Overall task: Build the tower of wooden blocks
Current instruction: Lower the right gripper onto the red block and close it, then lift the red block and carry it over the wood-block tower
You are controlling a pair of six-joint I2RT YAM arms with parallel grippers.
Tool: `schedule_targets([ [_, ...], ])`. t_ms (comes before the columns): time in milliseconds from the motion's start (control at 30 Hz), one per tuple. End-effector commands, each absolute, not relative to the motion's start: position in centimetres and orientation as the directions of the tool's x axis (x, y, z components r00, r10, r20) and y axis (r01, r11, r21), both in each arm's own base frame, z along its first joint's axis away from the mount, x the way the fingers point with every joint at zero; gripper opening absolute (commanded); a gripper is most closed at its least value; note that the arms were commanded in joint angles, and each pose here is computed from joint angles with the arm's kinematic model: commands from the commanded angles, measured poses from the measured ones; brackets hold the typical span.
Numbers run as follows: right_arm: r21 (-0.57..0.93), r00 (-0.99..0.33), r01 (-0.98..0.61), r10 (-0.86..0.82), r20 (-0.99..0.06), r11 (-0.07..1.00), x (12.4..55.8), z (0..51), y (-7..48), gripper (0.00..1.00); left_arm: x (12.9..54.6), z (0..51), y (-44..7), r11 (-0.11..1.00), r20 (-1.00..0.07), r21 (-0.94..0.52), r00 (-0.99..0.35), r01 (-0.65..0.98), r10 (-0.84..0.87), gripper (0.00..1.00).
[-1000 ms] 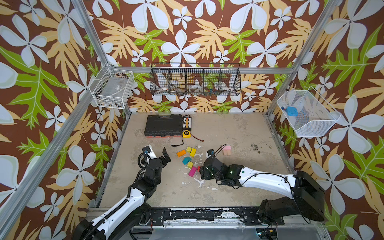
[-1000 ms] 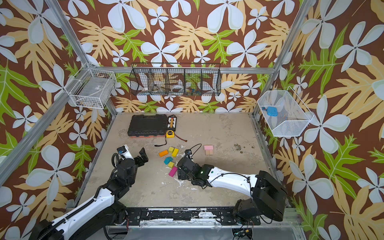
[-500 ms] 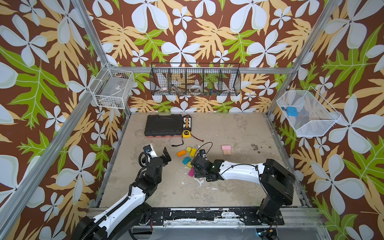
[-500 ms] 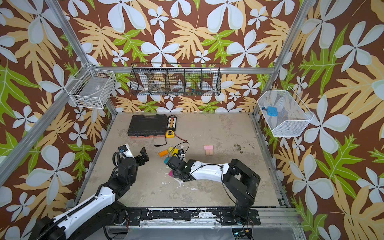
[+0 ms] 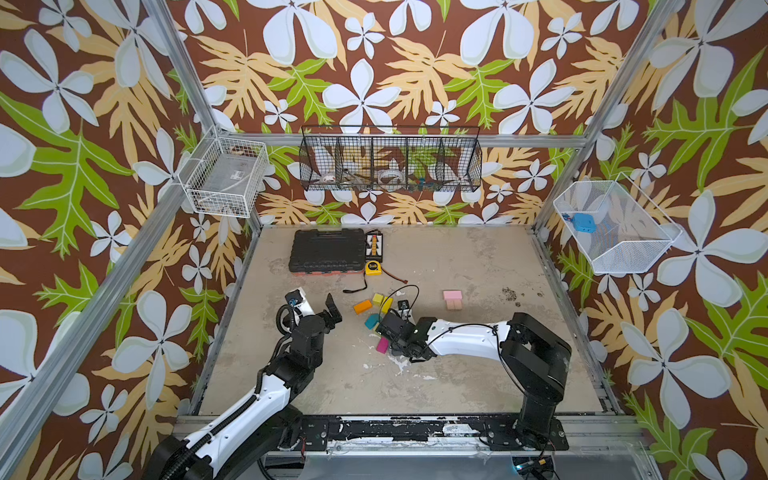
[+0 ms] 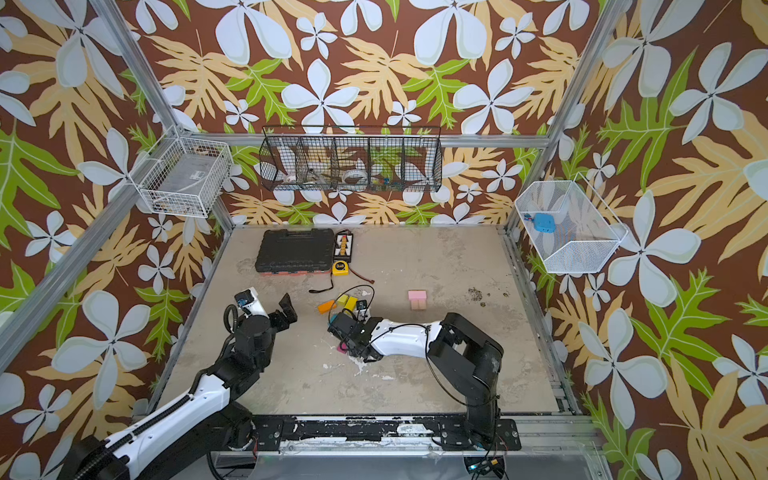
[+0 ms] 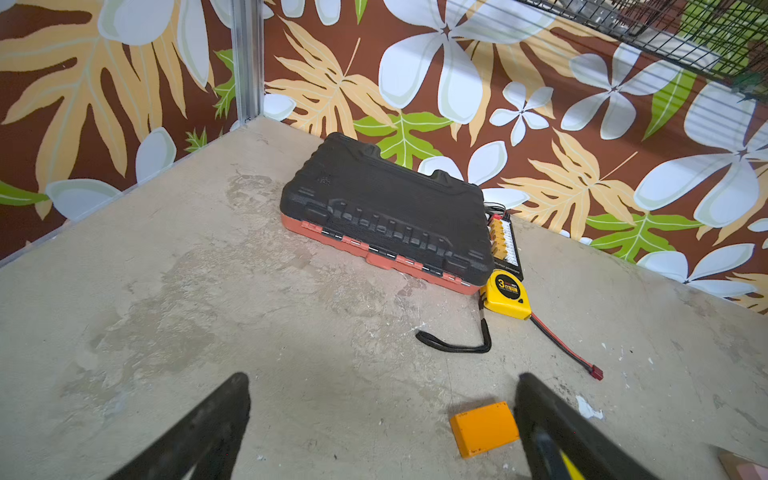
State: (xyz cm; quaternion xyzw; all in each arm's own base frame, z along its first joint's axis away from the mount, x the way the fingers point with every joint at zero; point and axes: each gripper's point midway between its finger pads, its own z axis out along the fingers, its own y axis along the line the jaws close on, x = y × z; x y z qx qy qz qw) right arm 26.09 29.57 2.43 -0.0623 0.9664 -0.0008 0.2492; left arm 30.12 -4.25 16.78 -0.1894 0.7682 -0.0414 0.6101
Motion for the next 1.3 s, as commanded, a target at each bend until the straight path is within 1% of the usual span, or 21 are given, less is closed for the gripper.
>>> schedule_targets([
  [0, -0.074, -0.866, -0.095, -0.119, -0.486, 0.993, 26.4, 2.1, 28.9, 0.76, 30.2, 17.4, -4.0, 0.92, -0.925, -0.305, -0.155, -0.245, -0.348, 1.0],
  [167, -0.07, -0.873, -0.105, -0.125, -0.47, 0.992, 26.5, 1.7, 29.6, 0.73, 30.2, 17.4, -4.1, 0.921, -0.924, -0.307, -0.155, -0.241, -0.348, 1.0],
  [467, -0.069, -0.873, -0.109, -0.129, -0.471, 0.992, 26.7, 1.6, 29.9, 0.74, 30.2, 17.5, -4.1, 0.92, -0.925, -0.307, -0.153, -0.242, -0.349, 1.0],
  [567, -0.076, -0.873, -0.11, -0.133, -0.469, 0.991, 26.7, 1.5, 30.0, 0.72, 30.2, 17.5, -4.1, 0.92, -0.925, -0.307, -0.152, -0.243, -0.349, 1.0],
  [600, -0.079, -0.874, -0.111, -0.135, -0.468, 0.991, 26.7, 1.4, 29.9, 0.7, 30.2, 17.5, -4.1, 0.92, -0.925, -0.308, -0.153, -0.242, -0.349, 1.0],
  [667, -0.077, -0.874, -0.111, -0.134, -0.467, 0.991, 26.6, 1.4, 29.9, 0.6, 30.3, 17.5, -4.1, 0.92, -0.924, -0.308, -0.153, -0.242, -0.349, 1.0],
  [700, -0.079, -0.875, -0.112, -0.136, -0.465, 0.991, 26.5, 1.3, 29.8, 0.57, 30.3, 17.4, -4.1, 0.92, -0.925, -0.307, -0.153, -0.242, -0.349, 1.0],
  [867, -0.071, -0.872, -0.121, -0.14, -0.469, 0.99, 26.3, 1.8, 29.6, 0.47, 30.3, 17.3, -4.2, 0.921, -0.924, -0.307, -0.158, -0.238, -0.348, 1.0],
  [933, -0.066, -0.863, -0.134, -0.15, -0.482, 0.989, 26.4, 2.4, 29.5, 0.41, 30.3, 17.4, -4.2, 0.921, -0.924, -0.308, -0.156, -0.237, -0.349, 1.0],
  [1067, -0.053, -0.827, -0.162, -0.165, -0.537, 0.985, 27.1, 5.2, 29.1, 0.38, 30.3, 17.4, -4.2, 0.921, -0.924, -0.309, -0.155, -0.238, -0.35, 1.0],
  [1100, -0.035, -0.822, -0.171, -0.162, -0.546, 0.985, 27.3, 6.0, 28.9, 0.36, 30.3, 17.4, -4.2, 0.921, -0.925, -0.306, -0.156, -0.24, -0.347, 1.0],
  [1267, 0.001, -0.796, -0.124, -0.099, -0.598, 0.992, 28.6, 8.6, 24.8, 0.29, 30.3, 17.4, -4.2, 0.922, -0.924, -0.307, -0.157, -0.236, -0.348, 1.0],
])
